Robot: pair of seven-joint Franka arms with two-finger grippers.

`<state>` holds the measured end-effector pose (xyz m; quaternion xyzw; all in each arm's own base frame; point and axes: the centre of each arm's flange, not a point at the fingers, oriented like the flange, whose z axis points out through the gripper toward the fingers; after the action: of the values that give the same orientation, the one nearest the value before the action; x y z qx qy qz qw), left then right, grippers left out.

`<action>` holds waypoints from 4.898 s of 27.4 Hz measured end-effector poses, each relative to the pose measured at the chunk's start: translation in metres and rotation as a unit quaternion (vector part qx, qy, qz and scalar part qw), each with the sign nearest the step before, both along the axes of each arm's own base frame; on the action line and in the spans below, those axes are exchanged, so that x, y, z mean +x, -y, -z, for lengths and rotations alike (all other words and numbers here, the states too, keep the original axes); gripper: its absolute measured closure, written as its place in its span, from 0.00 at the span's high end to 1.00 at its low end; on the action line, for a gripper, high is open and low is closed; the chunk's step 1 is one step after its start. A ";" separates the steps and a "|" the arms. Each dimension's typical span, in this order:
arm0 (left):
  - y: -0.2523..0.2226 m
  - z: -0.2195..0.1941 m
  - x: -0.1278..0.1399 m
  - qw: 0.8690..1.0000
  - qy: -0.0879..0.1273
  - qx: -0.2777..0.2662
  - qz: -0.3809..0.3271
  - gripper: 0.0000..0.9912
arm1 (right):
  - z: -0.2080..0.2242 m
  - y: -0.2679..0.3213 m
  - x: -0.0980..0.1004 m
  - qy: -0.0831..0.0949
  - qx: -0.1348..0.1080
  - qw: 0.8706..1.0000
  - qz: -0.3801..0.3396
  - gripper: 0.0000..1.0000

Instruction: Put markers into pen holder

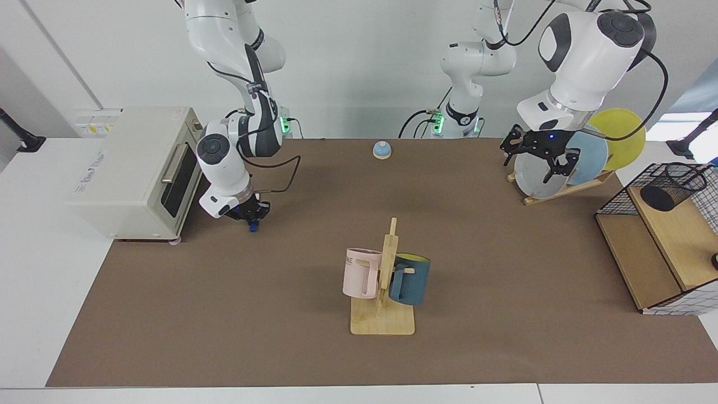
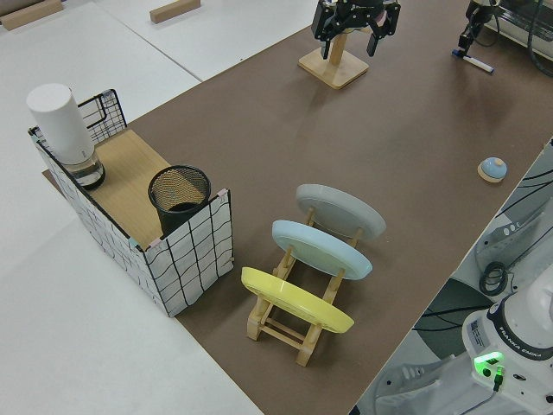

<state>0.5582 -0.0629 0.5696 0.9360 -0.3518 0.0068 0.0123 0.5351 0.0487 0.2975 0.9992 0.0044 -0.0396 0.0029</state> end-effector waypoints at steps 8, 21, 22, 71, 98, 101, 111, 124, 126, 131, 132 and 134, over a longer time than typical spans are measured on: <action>0.016 0.001 -0.002 0.993 0.001 0.000 0.122 1.00 | -0.075 0.003 0.031 -0.024 0.021 0.989 0.146 0.16; 0.064 0.003 -0.013 0.939 0.002 0.001 0.344 1.00 | -0.158 -0.095 0.040 -0.055 0.070 0.887 0.453 0.16; 0.067 0.003 -0.013 0.937 0.002 0.001 0.350 1.00 | -0.161 -0.107 0.038 -0.060 0.073 0.879 0.467 0.16; 0.242 0.005 -0.130 0.946 0.024 -0.157 0.283 0.99 | -0.260 -0.230 -0.034 -0.106 0.125 0.805 0.571 0.16; 0.259 -0.008 -0.128 0.943 0.076 -0.178 0.271 0.18 | -0.257 -0.233 -0.037 -0.109 0.122 0.803 0.573 0.39; 0.259 -0.007 -0.129 0.943 0.074 -0.178 0.271 0.18 | -0.256 -0.232 -0.037 -0.109 0.121 0.804 0.571 0.55; 0.216 0.004 -0.115 0.962 0.031 -0.117 0.246 0.18 | -0.250 -0.177 -0.014 -0.031 0.088 0.871 0.483 1.00; 0.044 0.018 -0.066 0.987 -0.023 0.027 0.154 0.18 | -0.269 0.038 0.016 0.070 -0.003 0.961 0.269 1.00; 0.021 0.019 -0.064 0.988 -0.031 0.045 0.147 0.18 | -0.272 0.047 0.015 0.075 -0.016 0.971 0.228 1.00; -0.038 0.018 -0.056 0.982 -0.038 0.079 0.169 0.18 | -0.273 0.062 0.014 0.076 -0.028 0.989 0.122 1.00; -0.052 0.016 -0.054 0.980 -0.039 0.081 0.179 0.18 | -0.273 0.063 0.014 0.074 -0.029 0.991 0.106 1.00; -0.083 0.010 -0.048 0.976 -0.038 0.082 0.197 0.18 | -0.271 0.064 0.012 0.065 -0.033 0.994 0.080 1.00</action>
<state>0.5103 0.0203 0.5591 0.8455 -0.5282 -0.0600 -0.0505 0.5470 -0.0155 0.5686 0.9961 -0.0774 0.0252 0.0332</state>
